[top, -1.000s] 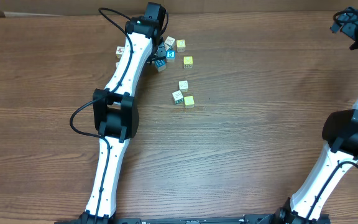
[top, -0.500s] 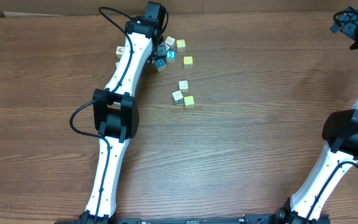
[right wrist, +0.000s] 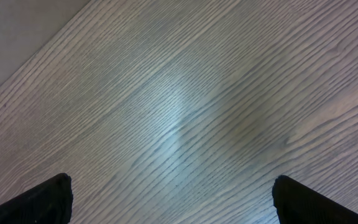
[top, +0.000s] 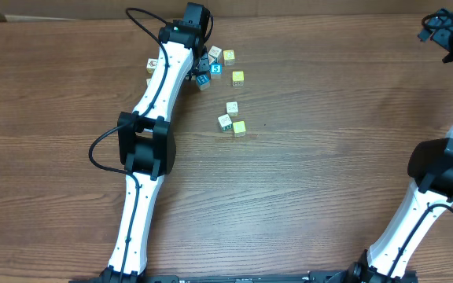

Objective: Form a circle

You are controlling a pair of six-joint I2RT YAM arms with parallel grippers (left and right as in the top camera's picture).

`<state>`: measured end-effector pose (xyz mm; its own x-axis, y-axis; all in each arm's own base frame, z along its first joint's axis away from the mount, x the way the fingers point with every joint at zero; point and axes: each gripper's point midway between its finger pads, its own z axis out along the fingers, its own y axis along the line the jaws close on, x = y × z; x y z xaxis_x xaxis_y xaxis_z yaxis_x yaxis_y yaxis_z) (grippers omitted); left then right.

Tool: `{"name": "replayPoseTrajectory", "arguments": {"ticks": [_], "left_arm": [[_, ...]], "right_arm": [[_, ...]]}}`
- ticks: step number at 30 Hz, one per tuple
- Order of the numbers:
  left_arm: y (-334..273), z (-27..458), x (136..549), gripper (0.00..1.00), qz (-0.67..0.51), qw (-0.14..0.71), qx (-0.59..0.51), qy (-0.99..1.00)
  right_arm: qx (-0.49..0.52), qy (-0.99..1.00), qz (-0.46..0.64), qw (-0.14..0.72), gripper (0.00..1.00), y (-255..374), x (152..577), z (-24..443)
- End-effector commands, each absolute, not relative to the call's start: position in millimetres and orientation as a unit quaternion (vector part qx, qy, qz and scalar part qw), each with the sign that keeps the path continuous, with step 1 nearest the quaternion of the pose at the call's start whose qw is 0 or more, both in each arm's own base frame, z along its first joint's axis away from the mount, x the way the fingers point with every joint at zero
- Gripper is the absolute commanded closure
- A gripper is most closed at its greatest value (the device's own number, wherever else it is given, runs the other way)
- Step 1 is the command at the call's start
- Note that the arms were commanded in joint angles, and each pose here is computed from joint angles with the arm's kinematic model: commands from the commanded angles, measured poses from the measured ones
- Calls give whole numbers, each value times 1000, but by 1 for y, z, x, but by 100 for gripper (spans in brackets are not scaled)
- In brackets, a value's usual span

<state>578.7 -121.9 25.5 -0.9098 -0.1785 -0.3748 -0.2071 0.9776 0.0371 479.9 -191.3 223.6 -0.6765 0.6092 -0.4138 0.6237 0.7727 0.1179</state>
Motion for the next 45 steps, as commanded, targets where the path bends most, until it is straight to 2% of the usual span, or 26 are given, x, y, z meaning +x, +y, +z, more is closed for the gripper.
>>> {"name": "replayPoseTrajectory", "arguments": {"ticks": [1, 5, 9, 15, 18, 20, 24, 28, 45], "left_arm": [[-116, 24, 579, 62, 49, 188, -93, 977], [-117, 25, 580, 62, 50, 190, -79, 977], [-118, 37, 586, 57, 46, 206, -70, 975], [-125, 91, 599, 70, 19, 258, -72, 963], [-125, 101, 600, 64, 17, 265, -73, 961], [-125, 98, 598, 61, 19, 260, -71, 963], [-123, 87, 590, 62, 25, 237, -69, 969], [-122, 86, 589, 50, 27, 234, -66, 970], [-123, 40, 610, 51, 23, 246, -97, 964]], "right_arm": [[336, 912, -20, 234, 0, -191, 480, 235], [335, 912, -20, 234, 0, -191, 480, 235], [335, 912, -20, 234, 0, -191, 480, 235], [335, 912, -20, 234, 0, -191, 480, 235], [335, 912, -20, 234, 0, -191, 480, 235], [335, 912, -20, 234, 0, -191, 480, 235], [335, 912, -20, 234, 0, -191, 480, 235], [336, 912, -20, 234, 0, -191, 480, 235], [335, 912, -20, 234, 0, -191, 480, 235]]}}
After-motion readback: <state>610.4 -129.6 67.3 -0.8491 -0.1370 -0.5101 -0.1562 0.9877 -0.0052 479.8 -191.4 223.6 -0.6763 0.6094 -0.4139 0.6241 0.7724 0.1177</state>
